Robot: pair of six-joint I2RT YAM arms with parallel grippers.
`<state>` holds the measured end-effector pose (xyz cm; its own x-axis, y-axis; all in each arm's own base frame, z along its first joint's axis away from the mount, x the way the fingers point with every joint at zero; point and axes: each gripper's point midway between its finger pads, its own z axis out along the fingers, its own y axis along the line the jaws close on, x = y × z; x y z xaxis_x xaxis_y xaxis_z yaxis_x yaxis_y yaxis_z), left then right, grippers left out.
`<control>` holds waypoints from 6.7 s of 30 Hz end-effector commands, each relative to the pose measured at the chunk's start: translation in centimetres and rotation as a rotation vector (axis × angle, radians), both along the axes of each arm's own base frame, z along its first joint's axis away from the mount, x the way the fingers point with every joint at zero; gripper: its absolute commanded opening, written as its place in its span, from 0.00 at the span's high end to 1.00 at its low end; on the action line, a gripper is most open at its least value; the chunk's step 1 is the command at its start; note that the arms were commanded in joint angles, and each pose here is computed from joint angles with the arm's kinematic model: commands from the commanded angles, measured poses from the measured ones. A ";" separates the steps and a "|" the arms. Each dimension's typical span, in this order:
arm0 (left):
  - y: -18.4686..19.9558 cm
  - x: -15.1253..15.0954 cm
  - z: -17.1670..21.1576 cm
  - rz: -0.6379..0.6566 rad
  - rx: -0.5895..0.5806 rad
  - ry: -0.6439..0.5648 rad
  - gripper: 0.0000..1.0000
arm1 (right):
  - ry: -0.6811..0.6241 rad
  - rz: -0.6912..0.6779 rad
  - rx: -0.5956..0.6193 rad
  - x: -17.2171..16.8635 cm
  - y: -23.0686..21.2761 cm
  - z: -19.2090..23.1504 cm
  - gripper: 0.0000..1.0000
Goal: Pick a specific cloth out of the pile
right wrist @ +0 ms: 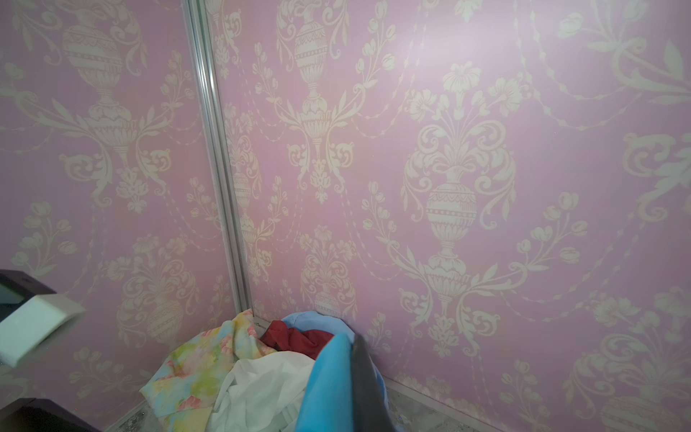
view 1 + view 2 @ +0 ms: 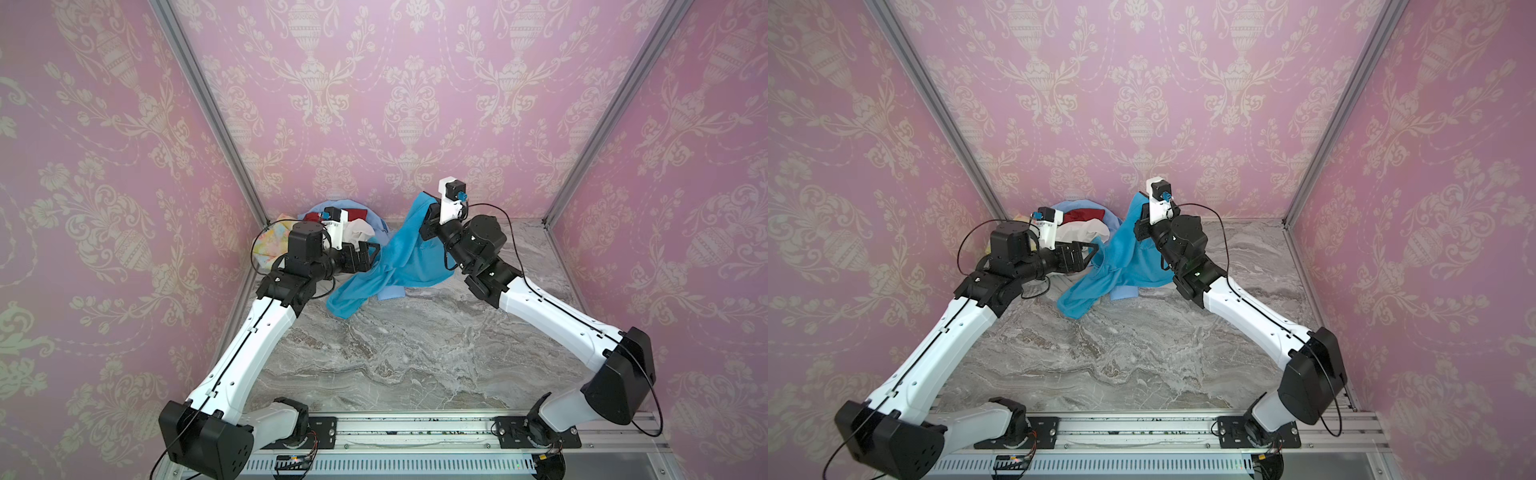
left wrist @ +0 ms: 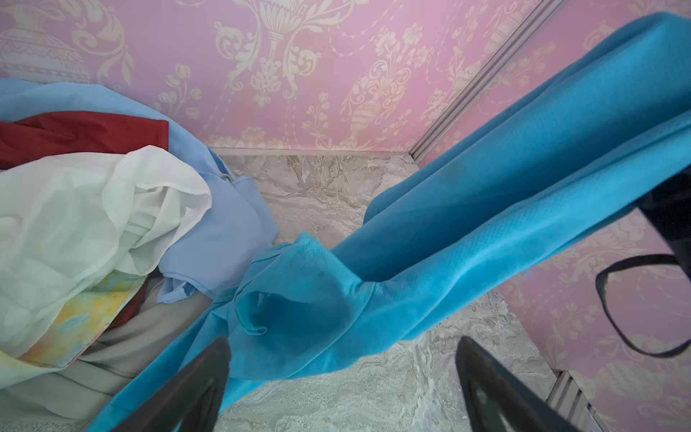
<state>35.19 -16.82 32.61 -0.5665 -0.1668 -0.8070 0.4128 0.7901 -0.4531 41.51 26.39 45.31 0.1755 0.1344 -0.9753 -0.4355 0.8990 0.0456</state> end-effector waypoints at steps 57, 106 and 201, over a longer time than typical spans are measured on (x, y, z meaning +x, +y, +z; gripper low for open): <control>-4.3 0.0 -4.1 -0.111 0.054 0.067 0.02 | 1.103 -0.566 0.172 -12.0 -24.4 -33.4 0.88; -3.7 0.1 -5.1 -0.089 0.093 0.070 0.01 | 1.313 -0.775 0.218 -13.3 -22.8 -38.4 0.00; 7.9 4.4 -5.4 0.375 0.216 -0.017 0.01 | 0.582 -0.739 0.292 -7.1 -30.8 -16.5 0.00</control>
<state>39.32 -11.49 25.77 -0.5604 -0.1429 -0.8158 0.1622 0.9470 -0.2773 33.27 -6.04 27.09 -0.1796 0.5416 -0.8212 0.5237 0.7593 0.3862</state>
